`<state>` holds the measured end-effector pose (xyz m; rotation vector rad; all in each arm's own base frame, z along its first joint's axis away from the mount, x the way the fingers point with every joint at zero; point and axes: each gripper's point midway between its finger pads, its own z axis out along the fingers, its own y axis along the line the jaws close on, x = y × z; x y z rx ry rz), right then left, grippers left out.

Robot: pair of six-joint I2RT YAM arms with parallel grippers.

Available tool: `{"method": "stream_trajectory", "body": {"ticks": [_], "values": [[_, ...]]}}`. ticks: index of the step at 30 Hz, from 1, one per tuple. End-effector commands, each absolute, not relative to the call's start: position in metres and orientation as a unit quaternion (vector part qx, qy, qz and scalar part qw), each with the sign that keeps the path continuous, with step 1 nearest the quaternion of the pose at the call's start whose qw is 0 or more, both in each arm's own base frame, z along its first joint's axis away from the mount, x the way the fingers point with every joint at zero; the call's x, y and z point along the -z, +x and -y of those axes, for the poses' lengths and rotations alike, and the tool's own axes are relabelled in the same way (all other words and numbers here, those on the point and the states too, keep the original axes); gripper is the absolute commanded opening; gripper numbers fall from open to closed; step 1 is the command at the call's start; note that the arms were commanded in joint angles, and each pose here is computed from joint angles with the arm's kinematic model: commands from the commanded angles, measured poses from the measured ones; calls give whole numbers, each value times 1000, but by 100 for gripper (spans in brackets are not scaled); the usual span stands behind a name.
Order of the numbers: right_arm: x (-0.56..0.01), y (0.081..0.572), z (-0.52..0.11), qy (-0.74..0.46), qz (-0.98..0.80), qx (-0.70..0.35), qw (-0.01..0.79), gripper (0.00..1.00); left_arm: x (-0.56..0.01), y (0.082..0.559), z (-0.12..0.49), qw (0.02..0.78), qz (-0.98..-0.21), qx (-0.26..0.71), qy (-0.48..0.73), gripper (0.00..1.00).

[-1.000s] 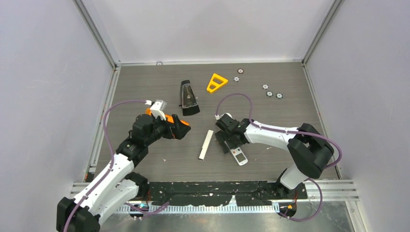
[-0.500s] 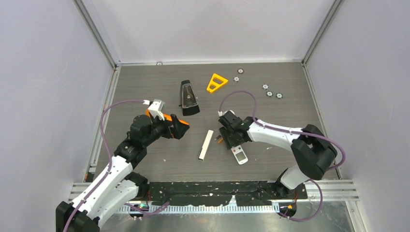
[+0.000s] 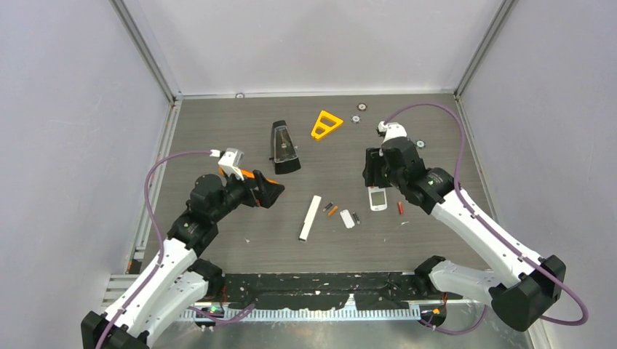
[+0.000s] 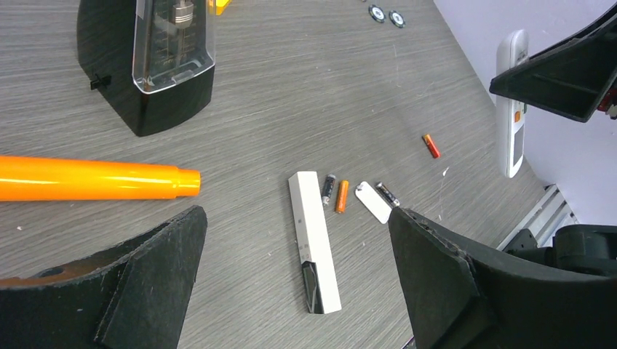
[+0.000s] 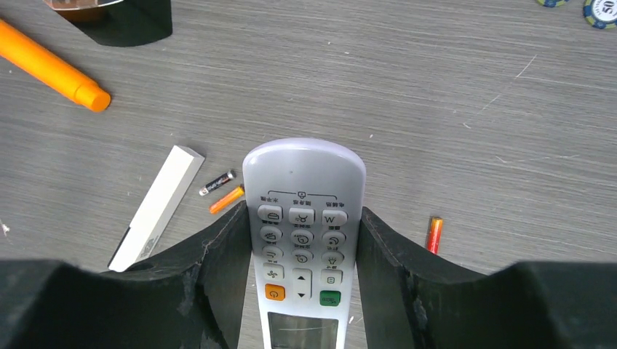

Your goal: Load the batteries into the remote control

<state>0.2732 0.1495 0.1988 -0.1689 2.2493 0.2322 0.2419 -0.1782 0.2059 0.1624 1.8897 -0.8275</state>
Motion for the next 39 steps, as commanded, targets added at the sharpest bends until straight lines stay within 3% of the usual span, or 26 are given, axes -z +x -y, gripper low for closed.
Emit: {"method": "stream_trajectory", "body": {"ticks": [1, 12, 19, 27, 39], "values": [[-199, 268, -153, -65, -903, -110, 409, 38, -237, 243, 181, 543, -753, 363, 71, 98], [-175, 248, -199, -55, -911, -235, 335, 38, -229, 228, 215, 483, -743, 449, 110, 98], [-217, 239, -254, -97, -864, -382, 313, 39, -250, 214, 242, 467, -712, 496, 168, 97], [-291, 260, -299, -90, -787, -465, 395, 39, -289, 203, 273, 474, -676, 525, 206, 97], [-349, 272, -310, -10, -718, -479, 505, 40, -291, 231, 276, 524, -710, 439, 169, 90]]}}
